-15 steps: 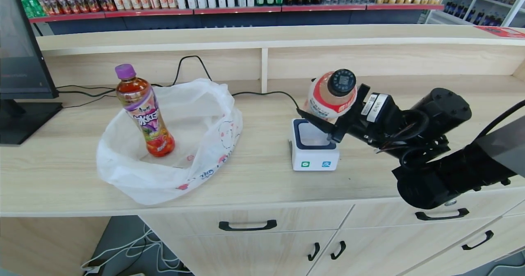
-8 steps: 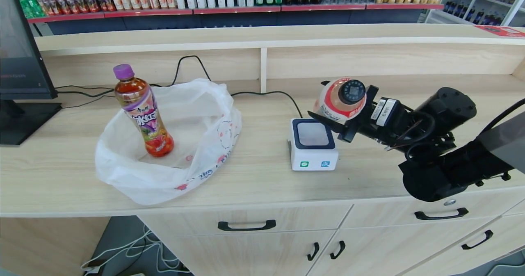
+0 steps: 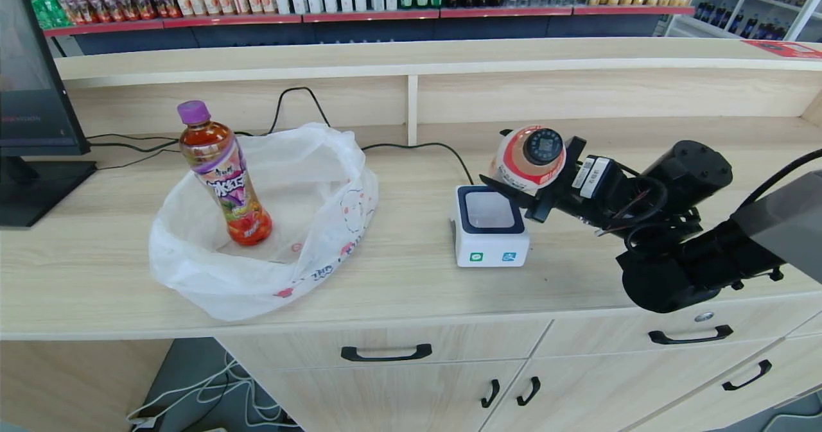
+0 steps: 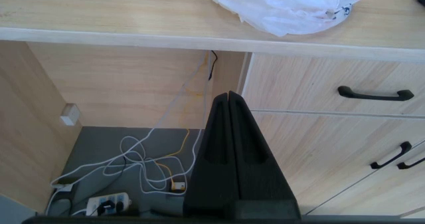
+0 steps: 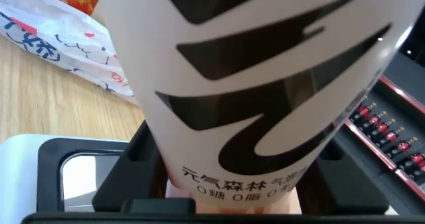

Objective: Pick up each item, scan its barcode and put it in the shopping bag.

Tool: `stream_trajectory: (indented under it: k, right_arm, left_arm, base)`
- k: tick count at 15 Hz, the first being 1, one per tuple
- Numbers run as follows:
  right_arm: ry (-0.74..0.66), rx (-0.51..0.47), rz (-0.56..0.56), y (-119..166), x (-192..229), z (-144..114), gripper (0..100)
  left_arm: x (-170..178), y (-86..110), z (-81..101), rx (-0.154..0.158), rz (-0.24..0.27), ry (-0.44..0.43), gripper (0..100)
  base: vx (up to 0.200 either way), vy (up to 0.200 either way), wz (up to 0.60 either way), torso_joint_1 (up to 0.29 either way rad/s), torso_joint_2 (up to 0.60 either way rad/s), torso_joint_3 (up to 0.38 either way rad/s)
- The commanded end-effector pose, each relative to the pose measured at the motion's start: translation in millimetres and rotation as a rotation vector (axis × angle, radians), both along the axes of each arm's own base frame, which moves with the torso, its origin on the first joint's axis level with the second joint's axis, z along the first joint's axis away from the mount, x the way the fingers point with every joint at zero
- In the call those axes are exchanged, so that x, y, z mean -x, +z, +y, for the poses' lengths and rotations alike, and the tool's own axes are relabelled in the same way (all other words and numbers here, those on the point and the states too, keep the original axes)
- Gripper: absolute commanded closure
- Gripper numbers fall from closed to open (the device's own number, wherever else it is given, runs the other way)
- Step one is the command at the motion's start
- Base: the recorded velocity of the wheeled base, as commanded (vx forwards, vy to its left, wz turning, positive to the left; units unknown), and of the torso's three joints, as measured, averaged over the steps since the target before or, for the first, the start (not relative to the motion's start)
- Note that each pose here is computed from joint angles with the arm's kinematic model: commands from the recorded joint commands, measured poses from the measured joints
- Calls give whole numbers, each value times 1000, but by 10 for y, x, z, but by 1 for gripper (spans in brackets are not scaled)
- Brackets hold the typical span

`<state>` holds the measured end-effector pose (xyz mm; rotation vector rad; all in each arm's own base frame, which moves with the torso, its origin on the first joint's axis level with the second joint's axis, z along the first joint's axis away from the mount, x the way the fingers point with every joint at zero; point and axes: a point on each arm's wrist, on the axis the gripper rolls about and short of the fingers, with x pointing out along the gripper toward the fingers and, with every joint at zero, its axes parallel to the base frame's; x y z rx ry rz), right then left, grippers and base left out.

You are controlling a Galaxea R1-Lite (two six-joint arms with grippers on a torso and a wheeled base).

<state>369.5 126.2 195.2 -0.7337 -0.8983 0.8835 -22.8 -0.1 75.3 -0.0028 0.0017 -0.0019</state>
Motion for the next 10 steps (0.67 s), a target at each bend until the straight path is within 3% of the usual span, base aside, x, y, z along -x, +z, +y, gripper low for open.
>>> stream_trajectory:
  k: [1,10]
  right_arm:
    - [3,2,3,-21,-10,12,100]
    - [3,-4,17,-32,-5,22,100]
  left_arm:
    - [0,0,0,0,0,0,100]
    - [0,0,0,0,0,0,100]
  base:
    - [0,0,0,0,0,0]
    - [0,0,0,0,0,0]
